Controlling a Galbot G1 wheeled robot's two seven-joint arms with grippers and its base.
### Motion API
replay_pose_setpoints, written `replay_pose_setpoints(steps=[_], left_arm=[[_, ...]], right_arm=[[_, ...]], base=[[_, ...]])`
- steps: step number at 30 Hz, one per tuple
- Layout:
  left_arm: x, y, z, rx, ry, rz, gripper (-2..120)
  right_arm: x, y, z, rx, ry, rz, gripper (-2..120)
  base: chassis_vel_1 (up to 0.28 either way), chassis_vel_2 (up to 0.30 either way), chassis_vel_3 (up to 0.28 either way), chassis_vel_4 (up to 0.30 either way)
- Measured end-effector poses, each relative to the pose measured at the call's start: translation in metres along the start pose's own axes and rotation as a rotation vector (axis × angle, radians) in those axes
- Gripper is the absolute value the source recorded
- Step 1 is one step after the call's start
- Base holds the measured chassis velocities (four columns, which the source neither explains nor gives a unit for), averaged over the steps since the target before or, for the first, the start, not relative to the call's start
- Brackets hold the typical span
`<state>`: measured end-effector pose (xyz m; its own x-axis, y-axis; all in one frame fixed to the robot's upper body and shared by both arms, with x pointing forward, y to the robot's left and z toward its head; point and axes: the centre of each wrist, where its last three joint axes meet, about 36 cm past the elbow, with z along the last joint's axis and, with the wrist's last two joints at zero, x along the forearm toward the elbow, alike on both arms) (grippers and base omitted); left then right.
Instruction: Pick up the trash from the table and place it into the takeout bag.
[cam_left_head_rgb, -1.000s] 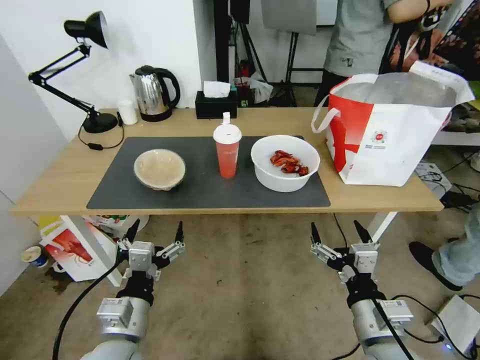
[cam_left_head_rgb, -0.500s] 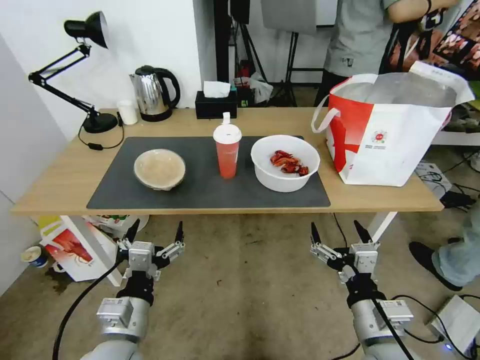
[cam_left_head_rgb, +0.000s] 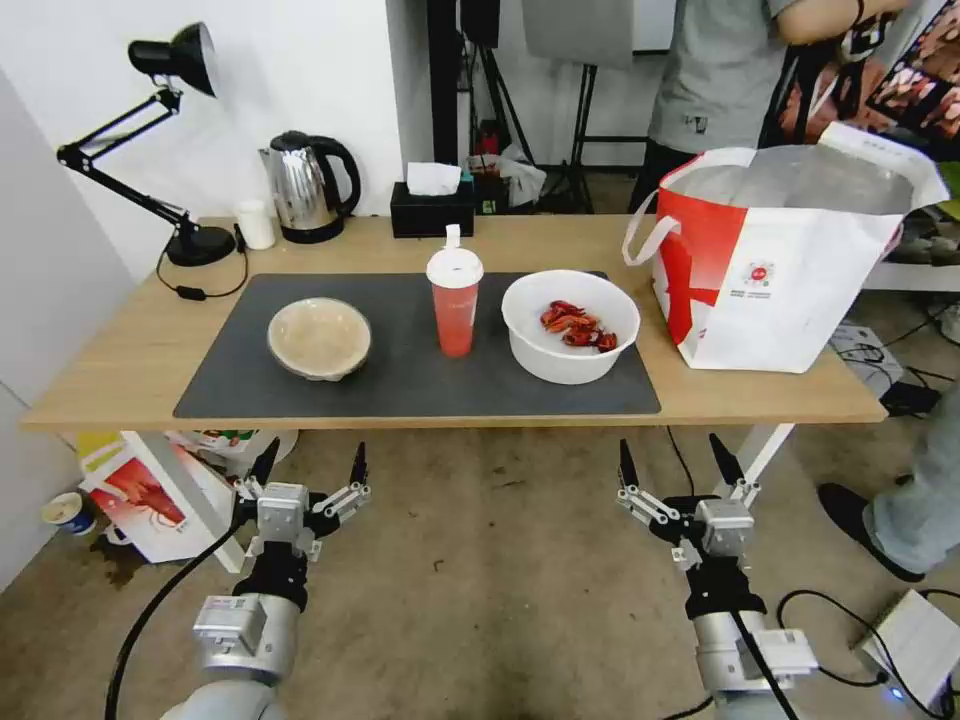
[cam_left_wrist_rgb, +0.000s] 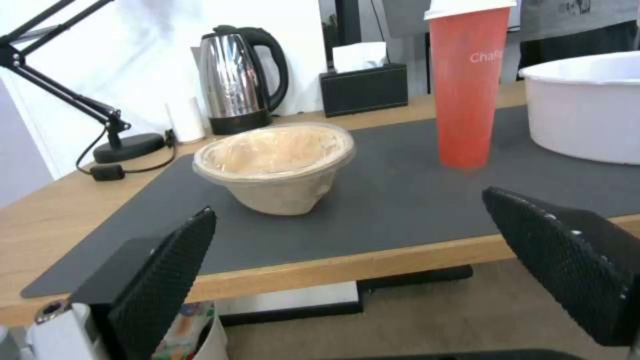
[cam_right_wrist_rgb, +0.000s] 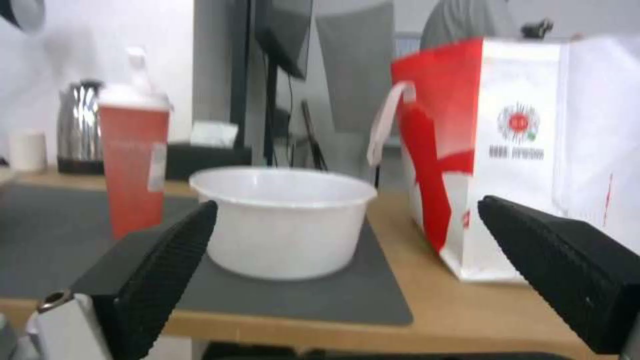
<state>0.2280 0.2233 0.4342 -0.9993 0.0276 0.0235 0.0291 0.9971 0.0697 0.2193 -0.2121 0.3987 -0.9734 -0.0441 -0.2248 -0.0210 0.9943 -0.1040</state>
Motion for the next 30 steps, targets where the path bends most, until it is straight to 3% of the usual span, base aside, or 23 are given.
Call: replay_pose_setpoints(steps=[5, 9, 15, 30], left_arm=[[0.0, 0.0, 0.0, 0.0, 0.0, 0.0, 100], [0.0, 0.0, 0.0, 0.0, 0.0, 0.0, 100], [0.0, 0.0, 0.0, 0.0, 0.0, 0.0, 100], [0.0, 0.0, 0.0, 0.0, 0.0, 0.0, 100]], right_arm=[[0.009, 0.004, 0.011, -0.012, -0.091, -0.003, 100], [0.012, 0.016, -0.007, -0.028, -0.177, -0.066, 100], [0.006, 0.019, -0.028, -0.03, -0.174, -0.099, 100], [-0.009, 0.017, -0.047, -0.033, -0.131, -0.142, 100]], base=[[0.0, 0.0, 0.0, 0.0], [0.0, 0.0, 0.0, 0.0], [0.0, 0.0, 0.0, 0.0], [0.0, 0.0, 0.0, 0.0]])
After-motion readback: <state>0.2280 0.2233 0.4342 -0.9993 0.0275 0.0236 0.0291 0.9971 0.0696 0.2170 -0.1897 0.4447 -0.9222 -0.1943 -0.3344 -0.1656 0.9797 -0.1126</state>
